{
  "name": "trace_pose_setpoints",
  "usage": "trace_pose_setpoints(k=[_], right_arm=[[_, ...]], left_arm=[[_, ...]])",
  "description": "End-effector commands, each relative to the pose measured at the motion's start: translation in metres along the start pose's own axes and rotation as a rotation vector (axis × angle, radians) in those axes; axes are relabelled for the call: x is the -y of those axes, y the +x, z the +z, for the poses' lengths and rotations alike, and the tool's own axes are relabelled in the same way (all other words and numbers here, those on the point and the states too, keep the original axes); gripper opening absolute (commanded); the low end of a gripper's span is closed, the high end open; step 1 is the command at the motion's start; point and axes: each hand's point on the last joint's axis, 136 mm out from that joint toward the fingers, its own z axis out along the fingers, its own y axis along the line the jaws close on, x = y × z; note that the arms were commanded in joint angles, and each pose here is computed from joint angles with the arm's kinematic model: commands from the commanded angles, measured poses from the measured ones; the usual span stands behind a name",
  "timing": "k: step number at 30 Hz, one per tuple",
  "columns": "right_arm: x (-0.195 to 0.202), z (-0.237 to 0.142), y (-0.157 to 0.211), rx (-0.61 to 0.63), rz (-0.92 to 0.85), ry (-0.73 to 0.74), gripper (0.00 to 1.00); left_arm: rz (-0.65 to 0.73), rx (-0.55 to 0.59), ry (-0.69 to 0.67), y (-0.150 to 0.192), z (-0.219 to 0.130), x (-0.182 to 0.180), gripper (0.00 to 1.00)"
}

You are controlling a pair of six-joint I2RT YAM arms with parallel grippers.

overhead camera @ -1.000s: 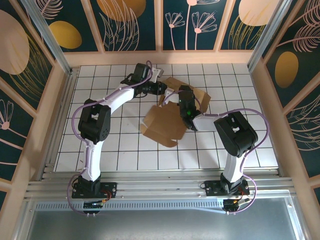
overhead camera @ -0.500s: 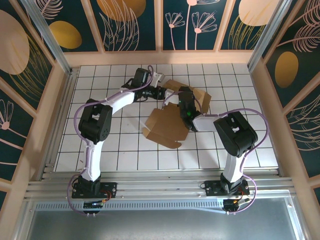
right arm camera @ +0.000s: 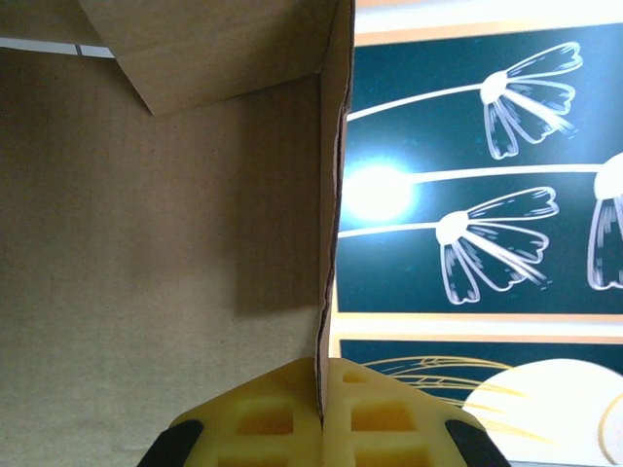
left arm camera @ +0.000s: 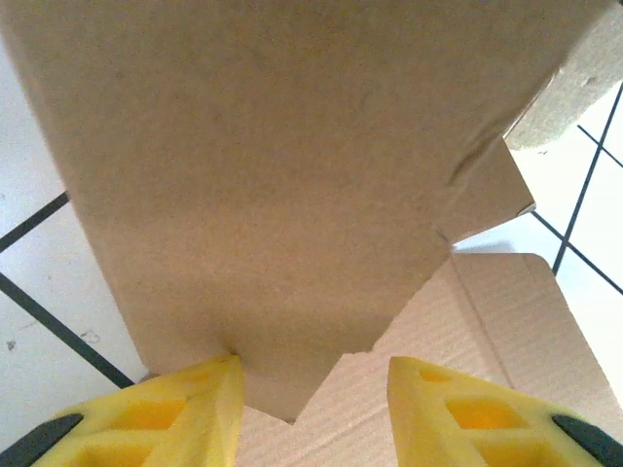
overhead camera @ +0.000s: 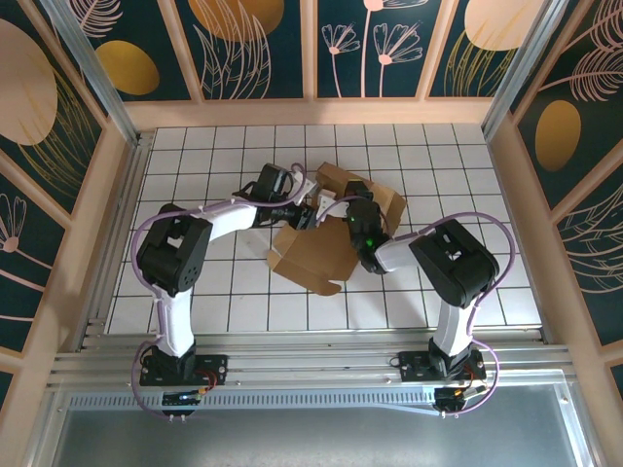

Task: Fold the paper box

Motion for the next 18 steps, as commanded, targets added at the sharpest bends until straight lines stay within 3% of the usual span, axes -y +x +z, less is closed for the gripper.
trace_pose_setpoints(k=[1,7,13,18], right_arm=[[-0.019,-0.013,-0.005,0.027,-0.061,-0.018,0.00],[-0.013,-0.021,-0.010,0.032,-0.067,0.012,0.00],[-0.020,-0.026,-0.012,0.044,-0.059,-0.045,0.00],[-0.021,-0.026,-0.011,0.035,-0.057,-0.055,0.00]], left_arm=[[0.111,0.142,-0.008,-0.028,-0.022,0.014,0.44],[0.195,0.245,-0.149,-0.028,-0.047,0.003,0.56],[0.238,0.224,-0.061,-0.029,-0.052,0.019,0.67],[0.297,0.317,-0.081,-0.037,-0.091,0.041,0.68]])
